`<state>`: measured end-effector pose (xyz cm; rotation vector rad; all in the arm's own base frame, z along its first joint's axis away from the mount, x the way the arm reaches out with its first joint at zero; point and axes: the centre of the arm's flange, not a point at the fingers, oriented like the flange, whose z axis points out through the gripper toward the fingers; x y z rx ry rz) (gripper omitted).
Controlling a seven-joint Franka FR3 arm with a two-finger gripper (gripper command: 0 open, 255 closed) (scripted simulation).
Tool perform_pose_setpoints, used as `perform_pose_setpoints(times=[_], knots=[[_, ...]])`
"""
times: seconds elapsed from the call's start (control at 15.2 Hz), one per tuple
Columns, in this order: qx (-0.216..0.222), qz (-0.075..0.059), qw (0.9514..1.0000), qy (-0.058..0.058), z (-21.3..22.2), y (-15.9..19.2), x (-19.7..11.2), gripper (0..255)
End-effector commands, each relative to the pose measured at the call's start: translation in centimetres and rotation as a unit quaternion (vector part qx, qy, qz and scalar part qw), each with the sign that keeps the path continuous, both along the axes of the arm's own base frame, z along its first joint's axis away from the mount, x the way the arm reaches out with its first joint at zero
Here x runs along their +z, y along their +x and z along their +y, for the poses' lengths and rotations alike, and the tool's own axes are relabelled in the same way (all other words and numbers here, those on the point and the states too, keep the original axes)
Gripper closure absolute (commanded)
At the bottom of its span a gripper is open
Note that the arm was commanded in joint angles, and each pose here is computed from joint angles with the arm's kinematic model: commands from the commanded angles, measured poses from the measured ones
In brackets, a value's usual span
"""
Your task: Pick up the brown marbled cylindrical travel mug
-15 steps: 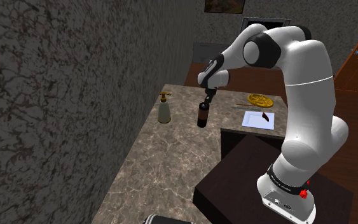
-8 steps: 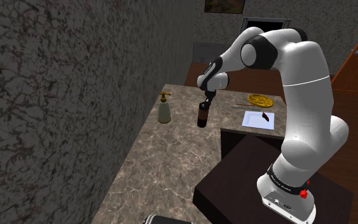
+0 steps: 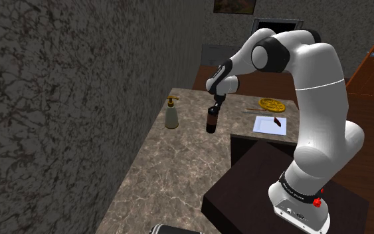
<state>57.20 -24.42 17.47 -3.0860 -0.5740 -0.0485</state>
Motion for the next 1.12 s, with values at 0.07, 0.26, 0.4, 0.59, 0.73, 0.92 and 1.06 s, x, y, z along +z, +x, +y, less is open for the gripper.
perform_pose_setpoints(times=[0.07, 0.26, 0.4, 0.59, 0.73, 0.92, 1.06], knots=[[0.0, 0.001, 1.0, 0.0, 0.0, -0.1, 1.0, 255], [0.0, 0.001, 1.0, 0.0, 0.0, -0.1, 2.5, 255], [0.0, 0.001, 1.0, 0.0, 0.0, -0.1, 3.6, 255], [0.0, 0.001, 1.0, 0.0, 0.0, -0.1, 5.2, 255], [0.0, 0.001, 1.0, 0.0, 0.0, -0.1, 6.2, 255], [0.0, 0.001, 1.0, 0.0, 0.0, -0.1, 7.8, 255], [0.0, 0.001, 1.0, 0.0, 0.0, -0.1, 7.9, 255]])
